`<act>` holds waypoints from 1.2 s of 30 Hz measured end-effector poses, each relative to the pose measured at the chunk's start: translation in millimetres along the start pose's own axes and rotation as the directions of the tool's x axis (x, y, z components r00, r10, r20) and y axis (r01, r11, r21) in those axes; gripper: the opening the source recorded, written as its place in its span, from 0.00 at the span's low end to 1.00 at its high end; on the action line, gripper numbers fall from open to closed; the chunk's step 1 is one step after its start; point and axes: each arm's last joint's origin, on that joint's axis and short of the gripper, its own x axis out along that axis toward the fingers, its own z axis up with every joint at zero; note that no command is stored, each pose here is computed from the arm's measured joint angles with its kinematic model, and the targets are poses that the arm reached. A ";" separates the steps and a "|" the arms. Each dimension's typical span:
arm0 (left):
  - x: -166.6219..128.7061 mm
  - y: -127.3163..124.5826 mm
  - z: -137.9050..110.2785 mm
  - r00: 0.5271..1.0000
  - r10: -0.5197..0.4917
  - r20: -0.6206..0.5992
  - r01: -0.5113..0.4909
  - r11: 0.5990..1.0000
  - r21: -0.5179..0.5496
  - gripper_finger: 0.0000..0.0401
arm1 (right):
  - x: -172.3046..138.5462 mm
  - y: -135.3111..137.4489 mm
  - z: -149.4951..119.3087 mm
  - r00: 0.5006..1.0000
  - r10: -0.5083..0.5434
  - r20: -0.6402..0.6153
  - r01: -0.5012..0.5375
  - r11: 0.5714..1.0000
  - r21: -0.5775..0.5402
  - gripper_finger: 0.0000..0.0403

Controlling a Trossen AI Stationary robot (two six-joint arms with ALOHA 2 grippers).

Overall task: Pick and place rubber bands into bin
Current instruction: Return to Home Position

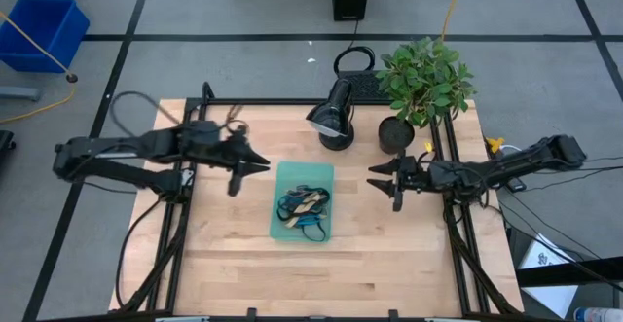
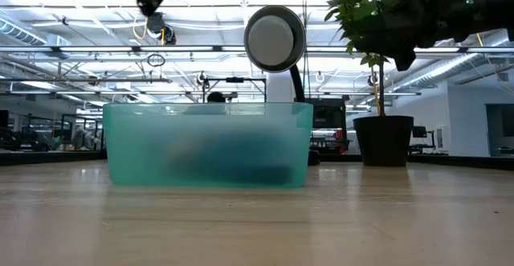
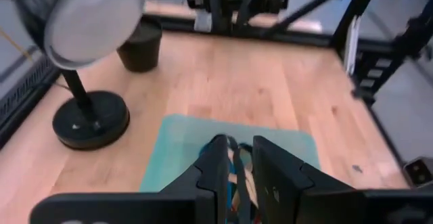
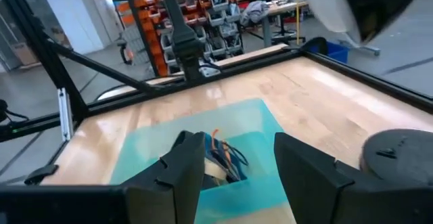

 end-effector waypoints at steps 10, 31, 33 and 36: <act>-35.8 0.1 -60.7 0.973 -0.017 0.232 0.029 0.998 -0.051 0.19 | -26.6 -10.0 -1.7 0.995 0.047 0.087 -0.047 0.999 -0.003 0.43; -58.3 5.0 -143.2 0.887 0.018 0.462 0.028 0.995 -0.091 0.19 | -52.3 -22.3 -12.5 0.939 0.097 0.330 -0.111 0.993 0.026 0.44; -58.2 5.3 -148.1 0.880 0.016 0.474 0.030 0.996 -0.090 0.19 | -54.0 -22.6 -11.6 0.935 0.099 0.340 -0.110 0.994 0.015 0.43; -57.7 6.1 -156.1 0.869 0.018 0.494 0.034 0.995 -0.096 0.19 | -56.9 -23.7 -11.9 0.936 0.098 0.338 -0.110 0.994 0.015 0.43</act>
